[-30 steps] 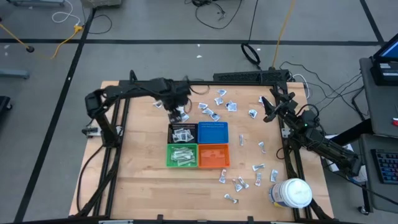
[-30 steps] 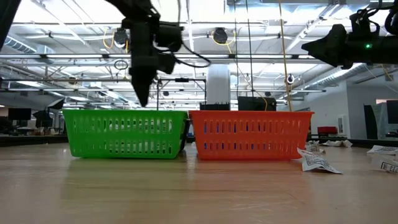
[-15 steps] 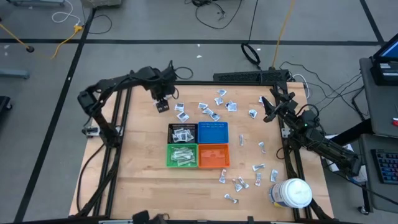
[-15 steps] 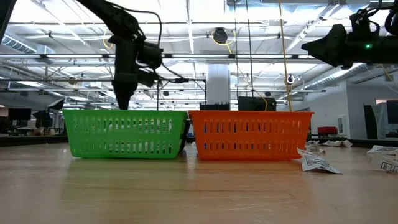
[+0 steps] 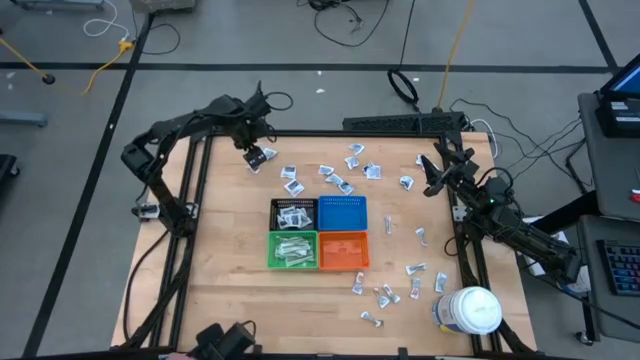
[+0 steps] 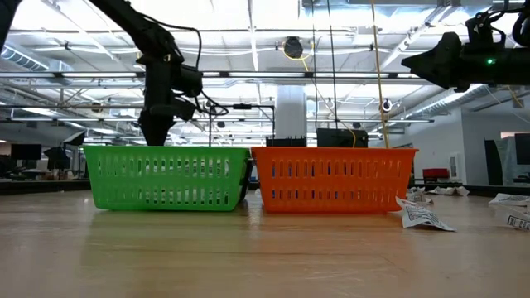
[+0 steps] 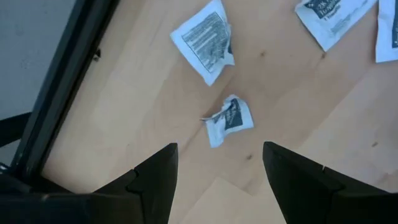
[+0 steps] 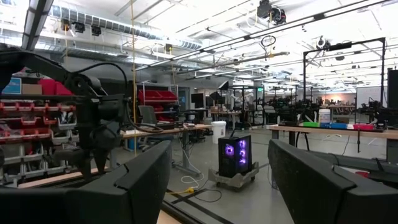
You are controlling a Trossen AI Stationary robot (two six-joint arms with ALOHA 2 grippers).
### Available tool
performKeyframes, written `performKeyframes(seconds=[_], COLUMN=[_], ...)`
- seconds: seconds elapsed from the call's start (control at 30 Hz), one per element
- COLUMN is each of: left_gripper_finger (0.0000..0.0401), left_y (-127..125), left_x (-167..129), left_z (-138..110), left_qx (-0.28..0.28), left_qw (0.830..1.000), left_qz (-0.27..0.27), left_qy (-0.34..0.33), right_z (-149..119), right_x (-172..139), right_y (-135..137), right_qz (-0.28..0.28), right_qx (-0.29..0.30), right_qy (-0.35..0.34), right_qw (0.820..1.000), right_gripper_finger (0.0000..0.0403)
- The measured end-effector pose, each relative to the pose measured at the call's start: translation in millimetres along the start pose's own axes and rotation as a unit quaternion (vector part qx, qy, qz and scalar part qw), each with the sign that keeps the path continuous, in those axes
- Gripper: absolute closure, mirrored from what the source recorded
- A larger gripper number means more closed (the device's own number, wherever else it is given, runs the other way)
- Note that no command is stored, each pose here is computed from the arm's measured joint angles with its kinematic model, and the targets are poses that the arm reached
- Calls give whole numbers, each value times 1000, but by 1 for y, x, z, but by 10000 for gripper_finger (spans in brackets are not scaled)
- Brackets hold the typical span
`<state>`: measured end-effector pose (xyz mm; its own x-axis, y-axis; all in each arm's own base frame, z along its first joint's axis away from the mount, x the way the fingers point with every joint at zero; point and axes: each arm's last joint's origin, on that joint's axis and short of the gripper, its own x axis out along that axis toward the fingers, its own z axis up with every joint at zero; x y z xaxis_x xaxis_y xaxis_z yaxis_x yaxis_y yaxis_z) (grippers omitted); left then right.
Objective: Pick & Place First Aid Supplies
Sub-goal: Put the towelette pack into the black bin
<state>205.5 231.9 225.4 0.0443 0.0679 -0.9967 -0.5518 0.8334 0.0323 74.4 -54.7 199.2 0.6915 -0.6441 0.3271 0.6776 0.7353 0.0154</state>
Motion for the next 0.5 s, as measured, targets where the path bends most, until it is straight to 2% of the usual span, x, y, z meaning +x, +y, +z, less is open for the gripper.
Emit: performKeyframes(seconds=[0.23,0.5], left_gripper_finger=[160,160], left_y=[-2,-11], left_x=[25,59], left_z=[-2,-7], left_qx=[-28,-24], left_qw=[999,999], left_qz=[-4,-14], left_qy=[-26,-19], right_z=[0,0], right_x=[0,0], right_y=[0,0], right_qz=[0,0], right_qx=[0,0], right_qy=[0,0], right_qw=[1000,1000], right_gripper_finger=[140,140])
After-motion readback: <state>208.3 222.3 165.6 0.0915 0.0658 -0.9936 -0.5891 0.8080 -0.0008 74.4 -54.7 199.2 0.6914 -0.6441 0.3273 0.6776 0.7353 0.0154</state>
